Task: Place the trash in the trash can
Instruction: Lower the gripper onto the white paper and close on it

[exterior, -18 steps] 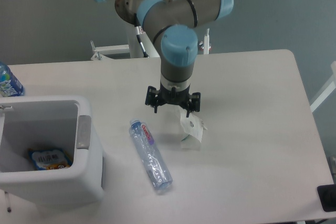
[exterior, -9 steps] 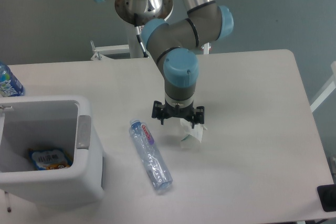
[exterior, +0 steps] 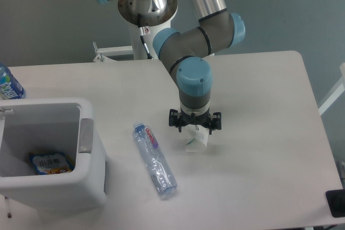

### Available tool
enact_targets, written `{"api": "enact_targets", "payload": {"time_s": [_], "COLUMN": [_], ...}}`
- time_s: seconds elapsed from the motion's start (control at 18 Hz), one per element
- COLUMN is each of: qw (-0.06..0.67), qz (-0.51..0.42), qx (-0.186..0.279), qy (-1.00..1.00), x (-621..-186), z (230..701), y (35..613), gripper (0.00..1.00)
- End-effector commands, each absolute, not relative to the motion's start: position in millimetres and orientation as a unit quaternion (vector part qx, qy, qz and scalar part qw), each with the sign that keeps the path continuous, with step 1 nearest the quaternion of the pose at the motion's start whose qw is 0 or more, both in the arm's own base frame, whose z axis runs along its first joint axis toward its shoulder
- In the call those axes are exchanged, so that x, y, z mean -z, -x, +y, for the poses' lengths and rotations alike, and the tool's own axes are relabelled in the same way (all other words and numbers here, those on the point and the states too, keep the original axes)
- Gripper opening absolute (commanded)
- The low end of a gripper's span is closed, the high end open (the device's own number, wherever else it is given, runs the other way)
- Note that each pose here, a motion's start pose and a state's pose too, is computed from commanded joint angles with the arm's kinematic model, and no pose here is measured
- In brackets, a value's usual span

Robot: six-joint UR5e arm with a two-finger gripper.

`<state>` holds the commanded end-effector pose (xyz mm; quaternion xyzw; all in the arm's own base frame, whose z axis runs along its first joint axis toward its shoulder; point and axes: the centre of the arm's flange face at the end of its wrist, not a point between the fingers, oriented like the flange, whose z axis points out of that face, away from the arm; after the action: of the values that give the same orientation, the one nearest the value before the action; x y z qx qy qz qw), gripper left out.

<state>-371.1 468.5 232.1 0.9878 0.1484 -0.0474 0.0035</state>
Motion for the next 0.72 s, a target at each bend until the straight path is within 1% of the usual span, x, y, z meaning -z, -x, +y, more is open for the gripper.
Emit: {"api": "enact_targets", "payload": {"time_s": [0.11, 0.17, 0.22, 0.5, 0.56, 0.72], "qw": [0.004, 0.003, 0.003, -0.006, -0.011, -0.056], "qz": [0.154, 0.152, 0.154, 0.155, 0.156, 0.171], "qx": [0.047, 0.048, 0.048, 0.056, 0.061, 0.081], "qy": [-0.987, -0.987, -0.987, -0.986, -0.986, -0.980], "x": [-232.3, -233.8, -233.9, -245.1, -253.2, -307.2], "z": [463.5, 463.8, 463.8, 463.6, 465.2, 463.5], "y": [376.3, 376.7, 376.7, 384.9, 387.0, 403.5], "gripper": [0.09, 0.02, 0.00, 0.00, 0.00, 0.00]}}
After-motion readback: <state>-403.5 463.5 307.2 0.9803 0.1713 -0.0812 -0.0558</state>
